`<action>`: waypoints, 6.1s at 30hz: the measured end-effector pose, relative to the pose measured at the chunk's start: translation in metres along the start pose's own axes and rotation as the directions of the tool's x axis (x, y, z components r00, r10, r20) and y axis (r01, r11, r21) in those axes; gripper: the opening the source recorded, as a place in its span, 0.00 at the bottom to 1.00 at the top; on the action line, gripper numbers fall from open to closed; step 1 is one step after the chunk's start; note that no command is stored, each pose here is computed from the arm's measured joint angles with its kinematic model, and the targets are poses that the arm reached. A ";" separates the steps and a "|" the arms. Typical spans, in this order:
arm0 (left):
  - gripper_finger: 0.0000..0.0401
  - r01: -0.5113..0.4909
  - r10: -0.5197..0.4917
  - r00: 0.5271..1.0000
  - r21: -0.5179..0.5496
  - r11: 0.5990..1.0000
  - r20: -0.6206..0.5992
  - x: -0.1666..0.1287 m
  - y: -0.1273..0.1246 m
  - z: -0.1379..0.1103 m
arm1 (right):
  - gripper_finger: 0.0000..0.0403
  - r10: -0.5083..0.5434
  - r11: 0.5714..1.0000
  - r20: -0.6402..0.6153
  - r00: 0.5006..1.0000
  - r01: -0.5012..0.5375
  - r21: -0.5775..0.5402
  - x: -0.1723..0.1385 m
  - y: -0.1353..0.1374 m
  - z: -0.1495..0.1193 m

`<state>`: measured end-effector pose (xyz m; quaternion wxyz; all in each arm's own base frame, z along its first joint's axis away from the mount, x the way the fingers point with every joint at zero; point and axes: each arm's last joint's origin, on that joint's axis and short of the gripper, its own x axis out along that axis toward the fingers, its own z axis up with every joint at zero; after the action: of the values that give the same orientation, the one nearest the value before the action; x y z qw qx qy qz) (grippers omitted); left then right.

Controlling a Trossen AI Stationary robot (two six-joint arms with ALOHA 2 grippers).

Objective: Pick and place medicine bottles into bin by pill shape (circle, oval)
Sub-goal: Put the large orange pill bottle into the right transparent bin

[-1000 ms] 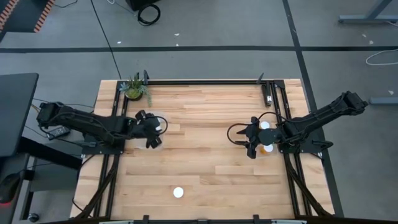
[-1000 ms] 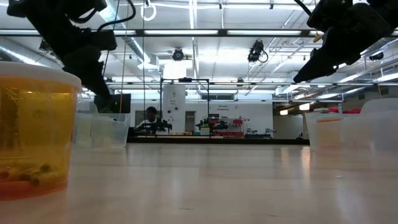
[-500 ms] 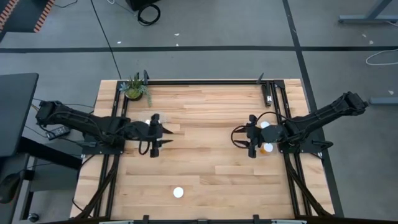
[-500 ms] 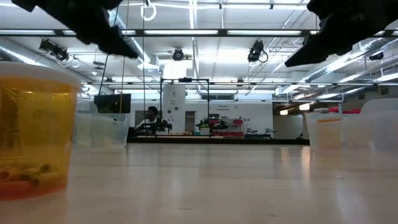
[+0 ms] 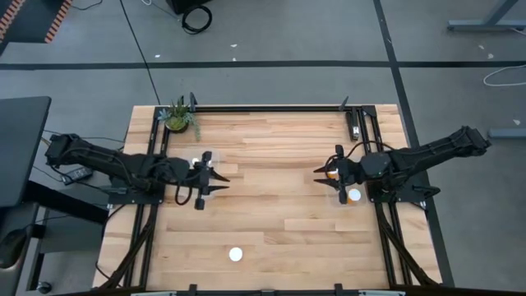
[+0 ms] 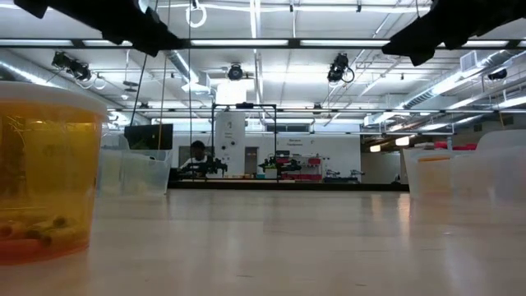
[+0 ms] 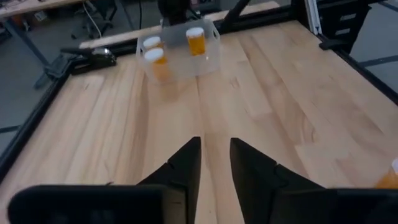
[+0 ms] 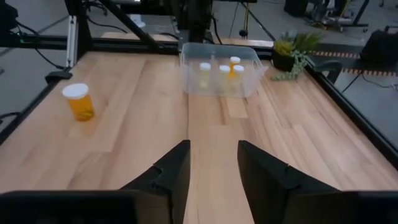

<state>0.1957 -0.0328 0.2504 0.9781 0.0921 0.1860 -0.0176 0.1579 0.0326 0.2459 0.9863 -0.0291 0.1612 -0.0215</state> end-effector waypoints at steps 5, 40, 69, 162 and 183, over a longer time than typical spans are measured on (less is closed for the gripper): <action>0.20 0.005 -0.005 1.000 -0.012 1.000 -0.010 0.002 -0.002 -0.010 | 0.33 0.001 1.000 0.001 1.000 -0.001 0.018 0.000 0.000 0.000; 0.51 0.325 -0.371 0.898 -0.211 0.922 -0.237 0.026 -0.097 -0.044 | 0.33 -0.018 0.995 0.035 0.999 0.014 0.101 0.003 0.000 0.004; 0.58 0.360 -0.366 0.906 -0.068 0.930 -0.212 0.066 -0.164 -0.089 | 0.33 -0.017 0.995 0.036 0.999 0.014 0.100 0.003 0.000 0.004; 0.50 0.153 -0.165 0.964 -0.071 0.986 -0.209 0.169 -0.118 -0.077 | 0.34 -0.026 0.993 -0.096 0.995 0.037 0.114 0.037 0.010 -0.012; 0.49 -0.020 -0.006 0.967 -0.100 0.995 -0.255 0.204 -0.053 -0.045 | 0.56 -0.031 0.994 -0.149 0.988 0.045 0.097 0.070 0.020 -0.027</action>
<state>0.3660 -0.0762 0.1252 0.9496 0.0441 0.3103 0.0075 0.2159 0.0473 0.1969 0.9713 0.0189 0.2315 -0.0504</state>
